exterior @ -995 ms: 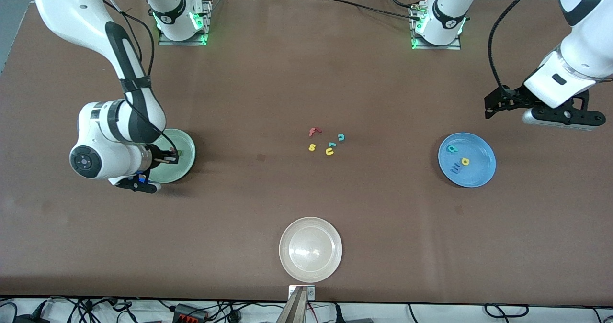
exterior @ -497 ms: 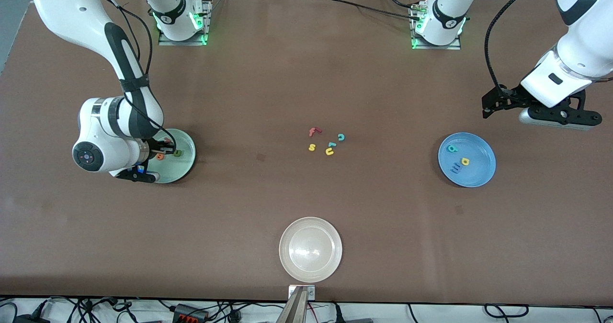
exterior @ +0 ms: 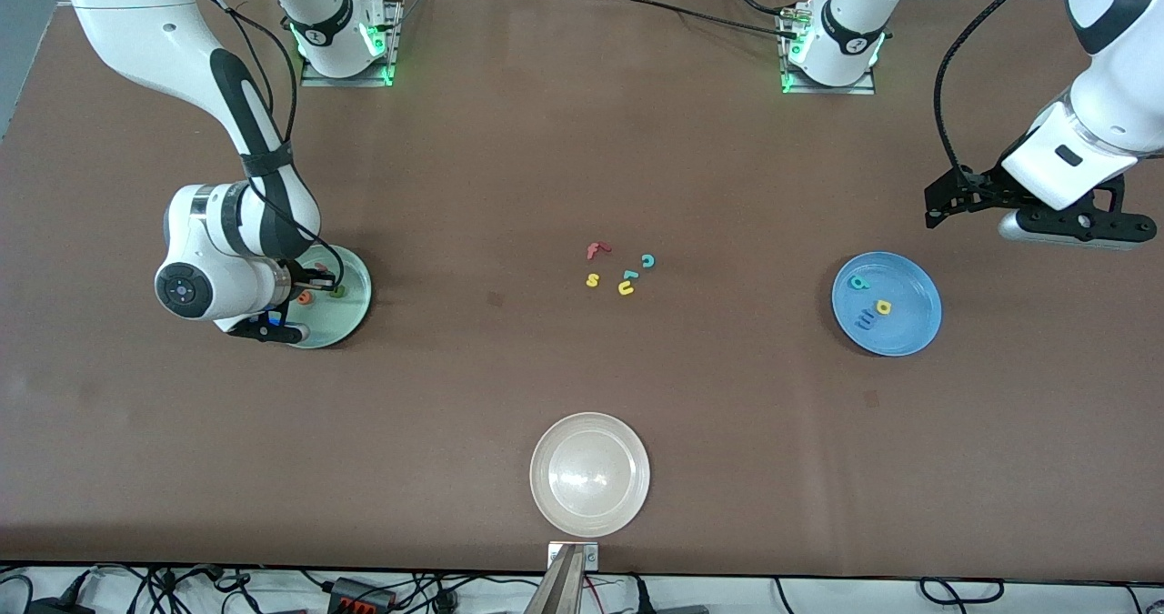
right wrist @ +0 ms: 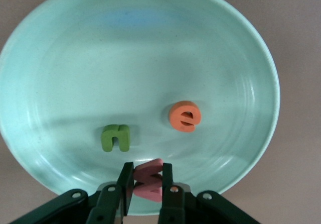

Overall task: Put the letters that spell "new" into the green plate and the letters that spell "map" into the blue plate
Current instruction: 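Release the pink w on the green plate and raise the right gripper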

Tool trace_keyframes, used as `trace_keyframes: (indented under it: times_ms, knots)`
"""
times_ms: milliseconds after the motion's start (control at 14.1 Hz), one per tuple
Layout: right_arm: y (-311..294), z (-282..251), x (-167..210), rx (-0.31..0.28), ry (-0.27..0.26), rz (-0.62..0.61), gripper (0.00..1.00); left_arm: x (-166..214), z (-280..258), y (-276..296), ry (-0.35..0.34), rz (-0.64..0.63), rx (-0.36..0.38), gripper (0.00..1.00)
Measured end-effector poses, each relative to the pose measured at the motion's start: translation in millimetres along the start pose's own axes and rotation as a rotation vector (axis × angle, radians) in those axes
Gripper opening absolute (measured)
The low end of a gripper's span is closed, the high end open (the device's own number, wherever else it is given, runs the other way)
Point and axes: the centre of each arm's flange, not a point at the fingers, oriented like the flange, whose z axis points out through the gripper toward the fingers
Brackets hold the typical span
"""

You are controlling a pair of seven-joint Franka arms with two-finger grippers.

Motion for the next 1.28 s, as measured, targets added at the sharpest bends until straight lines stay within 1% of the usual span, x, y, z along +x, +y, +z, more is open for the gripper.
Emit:
trace_keyframes:
  times_ms: [71,213,284,355,426,497,710,852,923,1137,1279]
  knots:
    - [0.7,1.0,0.5,0.0,-0.001,0.001,0.4,0.0,0.0,0.4,0.0,0.001,0.0,1.0]
    - [3.4,-4.4,1.9,0.002,0.01,0.006,0.61,0.0,0.0,2.0,0.0,0.004,0.0,1.0]
    - [4.0,-13.4,2.3,0.005,0.025,0.007,0.72,0.0,0.0,2.8,0.0,0.005,0.0,1.0]
    - [4.0,-26.3,1.6,0.011,0.044,0.006,0.81,0.0,0.0,3.5,0.0,0.006,0.0,1.0]
    - [4.0,-44.6,-0.2,0.018,0.069,0.005,0.93,0.0,0.0,4.1,0.0,0.007,0.0,1.0]
    - [4.3,-66.5,-3.2,0.026,0.091,0.004,1.0,0.0,0.0,4.4,0.0,0.008,0.0,1.0]
    - [19.3,-143.0,-17.3,0.046,0.124,0.018,1.0,0.0,0.0,4.6,0.0,0.008,0.0,1.0]
    - [34.8,-194.8,-21.6,0.058,0.164,0.029,1.0,0.0,0.0,4.9,0.0,0.009,0.0,1.0]
    - [39.7,-216.6,-24.8,0.061,0.172,0.032,1.0,0.0,0.0,5.0,0.0,0.009,0.0,1.0]
    - [52.7,-270.1,-37.5,0.063,0.188,0.047,1.0,0.1,-0.2,6.2,0.002,0.011,0.0,1.0]
    - [73.7,-304.1,-48.9,0.071,0.23,0.071,1.0,0.4,-0.6,7.2,0.004,0.013,0.0,1.0]
